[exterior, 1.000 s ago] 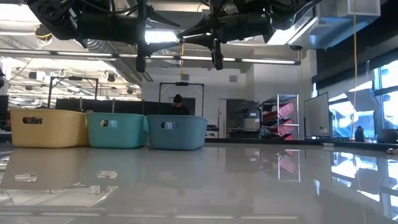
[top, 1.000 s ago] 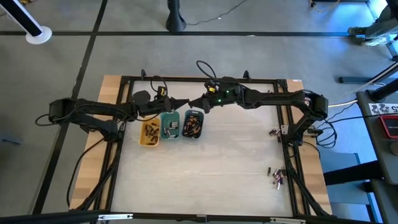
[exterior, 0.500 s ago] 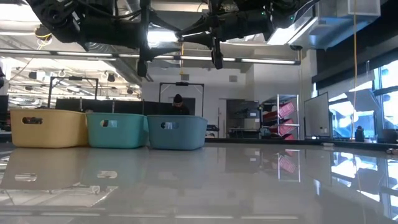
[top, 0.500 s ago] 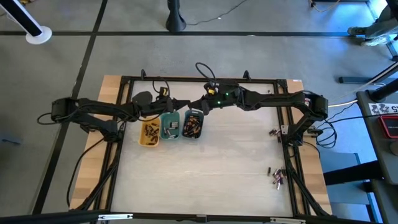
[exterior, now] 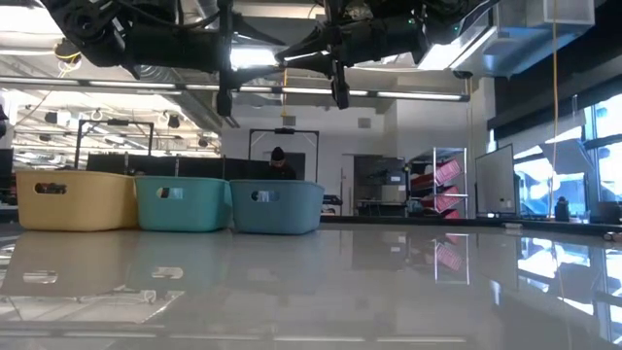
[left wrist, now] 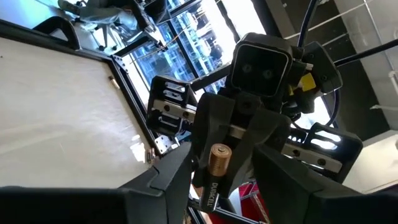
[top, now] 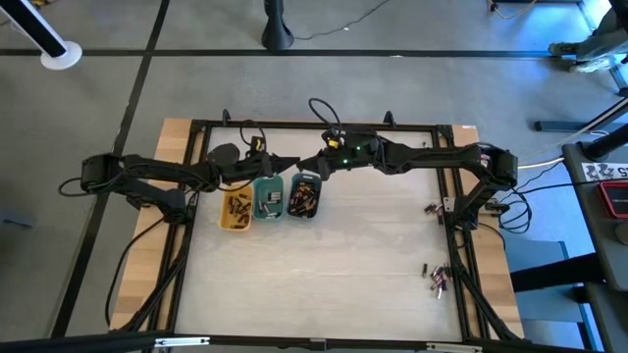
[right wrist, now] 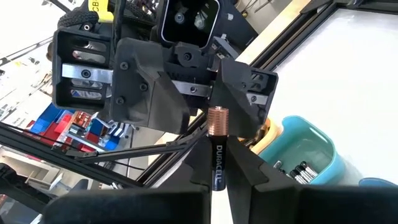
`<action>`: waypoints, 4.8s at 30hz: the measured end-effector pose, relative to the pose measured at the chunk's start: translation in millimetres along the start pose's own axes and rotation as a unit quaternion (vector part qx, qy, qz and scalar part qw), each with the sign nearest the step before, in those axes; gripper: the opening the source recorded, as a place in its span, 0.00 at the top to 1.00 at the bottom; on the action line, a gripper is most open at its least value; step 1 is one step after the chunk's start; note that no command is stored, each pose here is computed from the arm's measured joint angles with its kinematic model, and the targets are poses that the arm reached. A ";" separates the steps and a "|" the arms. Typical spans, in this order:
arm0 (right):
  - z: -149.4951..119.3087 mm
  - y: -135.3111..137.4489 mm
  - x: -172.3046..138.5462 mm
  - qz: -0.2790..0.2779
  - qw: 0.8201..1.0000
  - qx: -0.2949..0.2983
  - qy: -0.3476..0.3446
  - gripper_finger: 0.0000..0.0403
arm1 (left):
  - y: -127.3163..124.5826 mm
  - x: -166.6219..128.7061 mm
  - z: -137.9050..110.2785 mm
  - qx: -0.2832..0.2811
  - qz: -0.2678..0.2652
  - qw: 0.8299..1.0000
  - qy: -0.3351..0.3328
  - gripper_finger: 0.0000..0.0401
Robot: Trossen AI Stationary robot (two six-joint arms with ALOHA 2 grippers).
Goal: Sort batteries
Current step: Put the small black battery into the yellow bin
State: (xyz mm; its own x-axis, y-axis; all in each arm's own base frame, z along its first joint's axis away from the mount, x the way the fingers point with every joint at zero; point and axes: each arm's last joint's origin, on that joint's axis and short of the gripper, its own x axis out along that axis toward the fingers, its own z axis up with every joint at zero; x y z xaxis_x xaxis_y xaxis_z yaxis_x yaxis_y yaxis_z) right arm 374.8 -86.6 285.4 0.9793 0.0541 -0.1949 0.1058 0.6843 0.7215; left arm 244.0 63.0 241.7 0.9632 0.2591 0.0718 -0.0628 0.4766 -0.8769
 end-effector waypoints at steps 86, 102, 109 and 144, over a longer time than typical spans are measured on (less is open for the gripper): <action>38.0 -41.8 -44.8 -0.085 0.995 -0.043 0.026 0.47 | 25.4 -126.3 -26.0 0.092 0.480 0.845 0.218 0.82; 37.4 -48.0 -48.3 -0.088 0.995 -0.023 0.050 0.47 | 16.9 -115.8 -20.3 0.146 0.403 0.879 0.207 0.61; 45.4 -71.3 -65.9 -0.092 0.990 0.064 0.089 0.47 | -8.3 -103.2 -7.7 0.193 0.261 0.936 0.136 0.60; 52.5 -250.0 -215.8 -0.594 0.683 0.159 0.393 0.54 | -17.7 -82.0 9.1 0.199 0.183 0.961 0.060 0.60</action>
State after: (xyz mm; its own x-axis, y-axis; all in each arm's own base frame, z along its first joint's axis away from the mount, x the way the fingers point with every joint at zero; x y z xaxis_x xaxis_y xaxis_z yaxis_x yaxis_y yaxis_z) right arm 146.1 -307.6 181.9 -0.2126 0.0583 -0.9754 0.9006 0.3989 -0.1725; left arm 163.7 40.9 255.6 0.8793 0.3835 -0.2823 -0.4748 0.6612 -0.5809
